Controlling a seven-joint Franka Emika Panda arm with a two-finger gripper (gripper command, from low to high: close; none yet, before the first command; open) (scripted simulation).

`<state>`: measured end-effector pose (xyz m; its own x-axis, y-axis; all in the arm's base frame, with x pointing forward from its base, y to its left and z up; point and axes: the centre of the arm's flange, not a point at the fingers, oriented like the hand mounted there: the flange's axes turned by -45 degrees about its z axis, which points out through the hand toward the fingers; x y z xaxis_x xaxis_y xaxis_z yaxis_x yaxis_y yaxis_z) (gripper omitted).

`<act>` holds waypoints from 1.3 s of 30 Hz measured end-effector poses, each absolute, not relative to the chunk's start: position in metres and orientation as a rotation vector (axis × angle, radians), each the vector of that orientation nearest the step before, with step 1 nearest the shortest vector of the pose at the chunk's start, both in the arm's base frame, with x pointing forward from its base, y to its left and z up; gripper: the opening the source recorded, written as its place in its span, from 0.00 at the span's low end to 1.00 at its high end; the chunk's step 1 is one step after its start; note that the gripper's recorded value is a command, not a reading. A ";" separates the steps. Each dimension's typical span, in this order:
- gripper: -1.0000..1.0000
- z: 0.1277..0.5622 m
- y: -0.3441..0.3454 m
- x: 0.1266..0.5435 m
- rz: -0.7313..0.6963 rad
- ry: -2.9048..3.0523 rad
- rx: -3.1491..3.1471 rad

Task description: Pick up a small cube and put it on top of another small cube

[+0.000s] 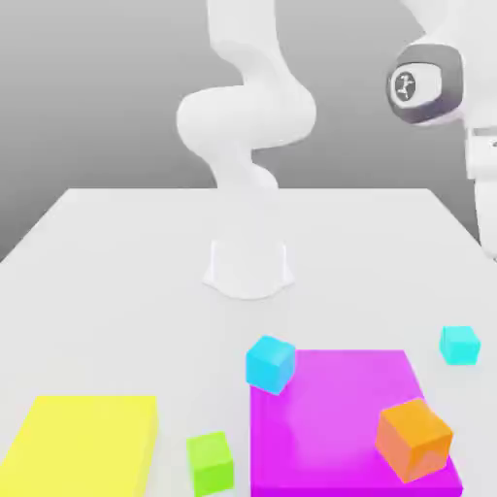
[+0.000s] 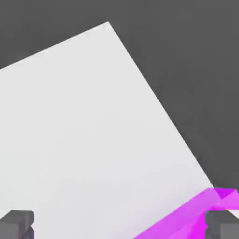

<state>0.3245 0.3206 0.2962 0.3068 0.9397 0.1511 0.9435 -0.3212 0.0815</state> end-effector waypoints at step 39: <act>0.00 0.276 0.155 0.366 0.000 -1.315 -2.864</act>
<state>0.3658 0.1551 0.2764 0.6519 0.7583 -0.0043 0.7583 -0.6519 0.0087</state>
